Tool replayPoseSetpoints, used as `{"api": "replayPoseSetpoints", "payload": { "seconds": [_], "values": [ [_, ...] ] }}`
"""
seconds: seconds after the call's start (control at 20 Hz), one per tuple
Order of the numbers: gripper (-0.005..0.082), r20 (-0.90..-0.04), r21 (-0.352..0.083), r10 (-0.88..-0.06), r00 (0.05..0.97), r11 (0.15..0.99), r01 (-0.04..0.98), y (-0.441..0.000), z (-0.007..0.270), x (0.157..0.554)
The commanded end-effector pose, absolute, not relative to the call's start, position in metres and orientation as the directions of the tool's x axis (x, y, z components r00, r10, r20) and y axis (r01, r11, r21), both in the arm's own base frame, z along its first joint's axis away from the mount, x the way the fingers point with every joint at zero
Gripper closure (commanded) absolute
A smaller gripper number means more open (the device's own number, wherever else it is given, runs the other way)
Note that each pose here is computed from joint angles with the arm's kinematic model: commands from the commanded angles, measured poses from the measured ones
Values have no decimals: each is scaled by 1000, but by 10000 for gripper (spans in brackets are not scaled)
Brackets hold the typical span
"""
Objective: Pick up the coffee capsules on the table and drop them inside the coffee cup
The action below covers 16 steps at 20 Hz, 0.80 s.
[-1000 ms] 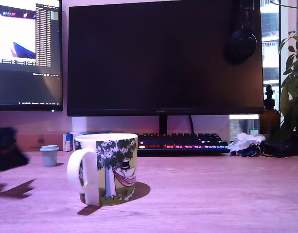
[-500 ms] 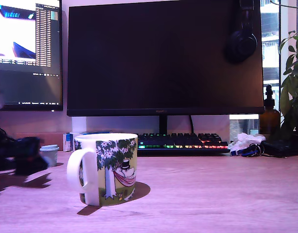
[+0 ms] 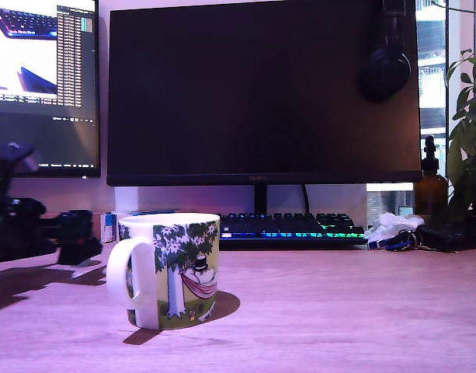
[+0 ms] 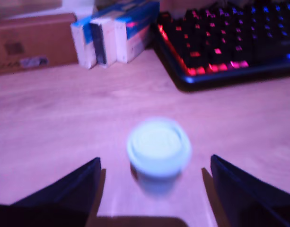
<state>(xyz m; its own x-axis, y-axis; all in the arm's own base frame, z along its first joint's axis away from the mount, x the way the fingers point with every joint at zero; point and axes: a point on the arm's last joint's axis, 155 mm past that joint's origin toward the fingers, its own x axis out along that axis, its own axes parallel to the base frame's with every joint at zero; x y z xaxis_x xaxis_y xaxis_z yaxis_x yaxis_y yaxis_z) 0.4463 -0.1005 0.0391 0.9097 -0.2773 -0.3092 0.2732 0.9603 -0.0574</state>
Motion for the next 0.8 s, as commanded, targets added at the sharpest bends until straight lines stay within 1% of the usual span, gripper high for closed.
{"api": "replayPoseSetpoints", "payload": {
  "seconds": [0.0,0.15,0.35,0.45,0.5,0.55,0.65,0.75],
  "values": [
    [95,-310,-57,-286,907,958,282,-101,37,450],
    [95,-321,-65,-300,898,953,295,-104,36,459],
    [95,-323,-65,-298,899,954,293,-104,34,465],
    [95,-344,-68,-296,891,954,291,-104,29,466],
    [95,-352,-67,-296,888,954,291,-104,27,466],
    [95,-354,-55,-296,887,953,296,-104,27,466],
    [95,-362,-46,-296,884,953,300,-104,25,465],
    [95,-388,-50,-294,873,953,298,-103,18,462]
  ]
}}
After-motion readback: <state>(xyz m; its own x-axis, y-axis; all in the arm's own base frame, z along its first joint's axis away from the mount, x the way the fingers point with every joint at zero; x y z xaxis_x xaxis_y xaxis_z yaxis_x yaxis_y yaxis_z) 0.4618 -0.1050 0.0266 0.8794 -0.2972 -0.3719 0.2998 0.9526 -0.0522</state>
